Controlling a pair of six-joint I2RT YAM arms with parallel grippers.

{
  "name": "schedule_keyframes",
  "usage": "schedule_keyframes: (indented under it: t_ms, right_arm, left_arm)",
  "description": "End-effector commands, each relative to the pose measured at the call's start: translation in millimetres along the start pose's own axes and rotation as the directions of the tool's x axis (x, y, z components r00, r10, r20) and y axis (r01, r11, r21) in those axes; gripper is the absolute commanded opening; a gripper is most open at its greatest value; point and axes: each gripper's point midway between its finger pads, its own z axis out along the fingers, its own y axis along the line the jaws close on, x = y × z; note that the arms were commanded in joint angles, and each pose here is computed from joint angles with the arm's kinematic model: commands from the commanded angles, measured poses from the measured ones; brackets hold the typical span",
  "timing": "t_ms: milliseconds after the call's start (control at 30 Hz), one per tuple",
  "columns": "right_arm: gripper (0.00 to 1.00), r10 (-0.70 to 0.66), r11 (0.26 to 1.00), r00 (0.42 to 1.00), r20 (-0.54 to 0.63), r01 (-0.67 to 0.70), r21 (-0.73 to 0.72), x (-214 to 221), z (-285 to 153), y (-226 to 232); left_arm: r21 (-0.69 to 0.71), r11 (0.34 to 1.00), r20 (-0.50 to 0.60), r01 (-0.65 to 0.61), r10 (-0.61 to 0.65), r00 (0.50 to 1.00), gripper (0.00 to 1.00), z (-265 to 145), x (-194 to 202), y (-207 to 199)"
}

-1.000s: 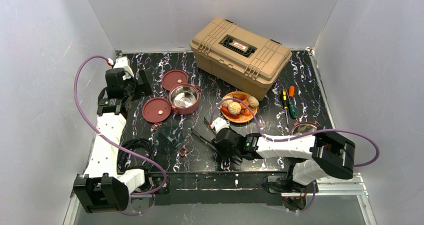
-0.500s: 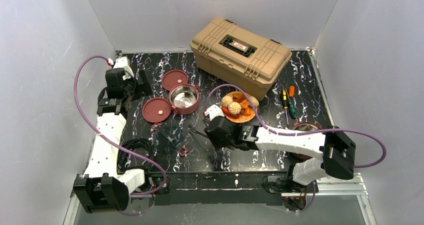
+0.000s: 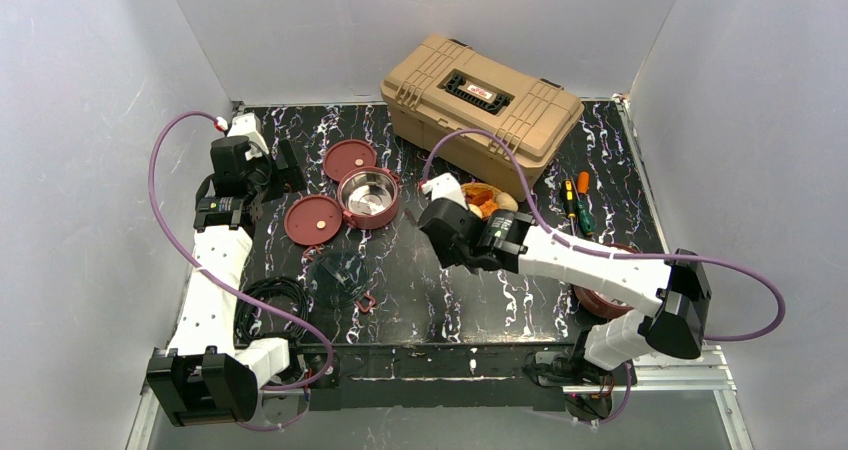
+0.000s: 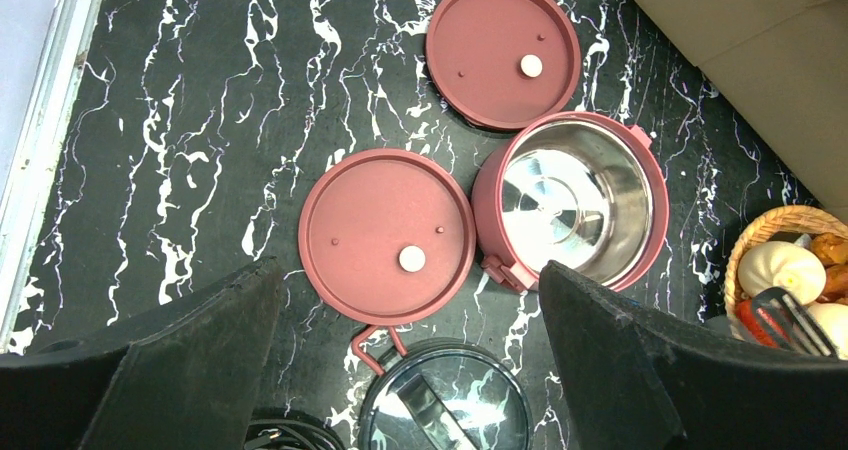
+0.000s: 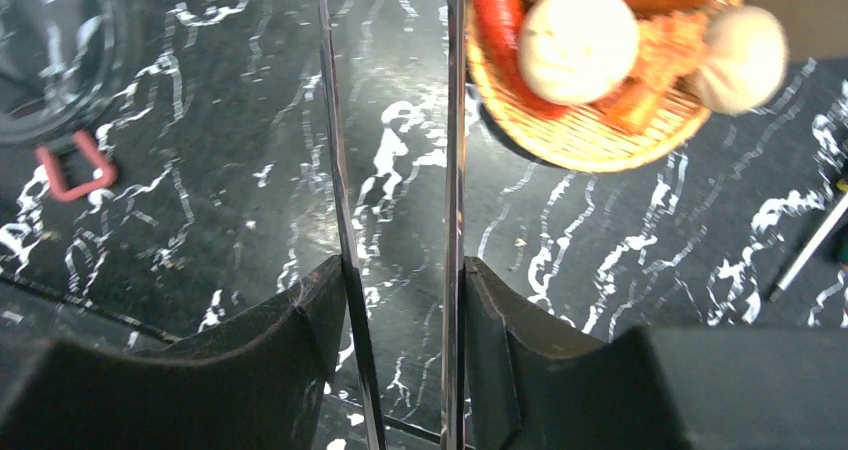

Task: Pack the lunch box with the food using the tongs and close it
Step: Pick up the clamp at the center of the board, then pick up the fake food from the plate.

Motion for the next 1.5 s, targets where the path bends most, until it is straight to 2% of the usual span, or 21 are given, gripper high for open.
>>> schedule_keyframes:
  t_ms: [0, 400, 767, 1467]
  right_arm:
    - [0.51, 0.095, 0.989, 0.995, 0.012, -0.096, 0.110, -12.4, -18.3, -43.8]
    - [0.51, 0.167, 0.969, 0.985, 0.045, -0.172, 0.178, -22.1, -47.5, -75.6]
    - [0.53, 0.196, 0.956, 0.980, 0.011, -0.194, 0.221, -5.8, -54.8, -86.6]
    - [0.56, 0.192, 0.962, 0.980, -0.052, -0.178, 0.207, 15.4, -37.7, -78.0]
  left_arm:
    - [0.035, 0.999, 0.013, 0.003, -0.003, 1.000, 0.98, -6.4, -7.4, -8.2]
    - [0.050, 0.999, 0.013, 0.008, -0.009, 1.000, 0.98, -7.0, -7.5, -11.1]
    - [0.055, 0.998, 0.015, 0.010, -0.011, 1.000, 0.98, -7.9, -7.7, -12.2]
    - [0.058, 0.998, 0.025, 0.013, -0.014, 1.000, 0.98, -9.6, -9.2, -12.6]
